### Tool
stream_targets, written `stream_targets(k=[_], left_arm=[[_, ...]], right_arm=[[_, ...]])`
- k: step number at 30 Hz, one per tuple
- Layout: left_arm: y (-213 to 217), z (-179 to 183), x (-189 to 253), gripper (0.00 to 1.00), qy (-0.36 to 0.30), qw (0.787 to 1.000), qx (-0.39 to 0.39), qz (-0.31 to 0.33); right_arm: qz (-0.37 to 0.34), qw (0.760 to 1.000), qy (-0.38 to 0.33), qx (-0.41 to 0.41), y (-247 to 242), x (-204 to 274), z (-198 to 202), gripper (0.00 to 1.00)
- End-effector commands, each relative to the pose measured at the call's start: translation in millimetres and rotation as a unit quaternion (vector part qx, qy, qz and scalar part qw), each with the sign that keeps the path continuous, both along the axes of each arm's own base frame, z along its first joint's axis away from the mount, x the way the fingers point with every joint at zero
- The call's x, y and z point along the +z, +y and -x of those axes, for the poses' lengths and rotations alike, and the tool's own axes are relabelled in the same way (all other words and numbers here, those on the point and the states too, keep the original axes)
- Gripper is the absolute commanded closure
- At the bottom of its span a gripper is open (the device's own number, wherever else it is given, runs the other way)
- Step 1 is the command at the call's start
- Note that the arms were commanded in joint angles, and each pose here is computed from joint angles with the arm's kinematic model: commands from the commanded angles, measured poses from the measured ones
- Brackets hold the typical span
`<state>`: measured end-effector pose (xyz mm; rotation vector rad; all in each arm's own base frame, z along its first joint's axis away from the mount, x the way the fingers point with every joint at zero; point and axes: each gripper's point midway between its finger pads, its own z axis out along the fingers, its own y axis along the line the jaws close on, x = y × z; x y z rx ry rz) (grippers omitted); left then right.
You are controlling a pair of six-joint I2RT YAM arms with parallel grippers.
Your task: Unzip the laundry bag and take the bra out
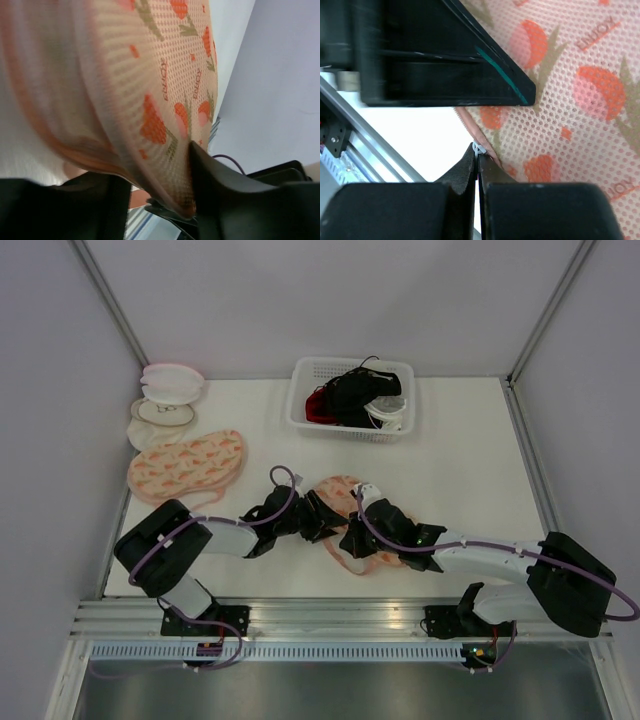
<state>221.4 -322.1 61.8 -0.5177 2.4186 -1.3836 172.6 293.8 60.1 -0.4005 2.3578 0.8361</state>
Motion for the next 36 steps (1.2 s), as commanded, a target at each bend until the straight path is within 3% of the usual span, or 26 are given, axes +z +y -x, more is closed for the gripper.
stream_targets(k=[1,2,3,4,9,14,24,32,36], left_arm=[[-11,-13,16,0.52,-0.028,0.999,0.017,0.041],[-11,-13,14,0.61,-0.025,0.999,0.016,0.042],[-12,-13,14,0.75,-0.025,0.999,0.016,0.044],[-12,-14,15,0.81,-0.025,0.999,0.016,0.044],[-9,-19,19,0.97,-0.032,0.998,0.029,0.035],[3,-30,19,0.98,-0.036,0.998,0.052,0.021],[32,-58,24,0.98,-0.049,0.995,0.086,0.02],[31,-71,32,0.98,-0.059,0.998,0.025,0.015],[22,-97,40,0.98,-0.088,0.996,-0.02,0.004]], right_arm=[[-0.037,0.999,-0.027,0.019,8,24,0,1.0],[-0.03,0.999,-0.027,0.017,5,23,0,1.0],[-0.03,0.999,-0.028,0.016,4,24,1,1.0],[-0.019,0.999,-0.028,0.01,0,21,0,1.0],[0.013,0.999,-0.028,-0.014,-12,16,-5,1.0],[0.074,0.997,-0.003,-0.037,-35,-1,-1,1.0],[0.094,0.994,0.02,-0.05,-57,-7,15,0.99],[0.196,0.973,0.021,-0.124,-97,-28,4,1.0],[0.199,0.973,0.02,-0.119,-97,-30,4,1.0]])
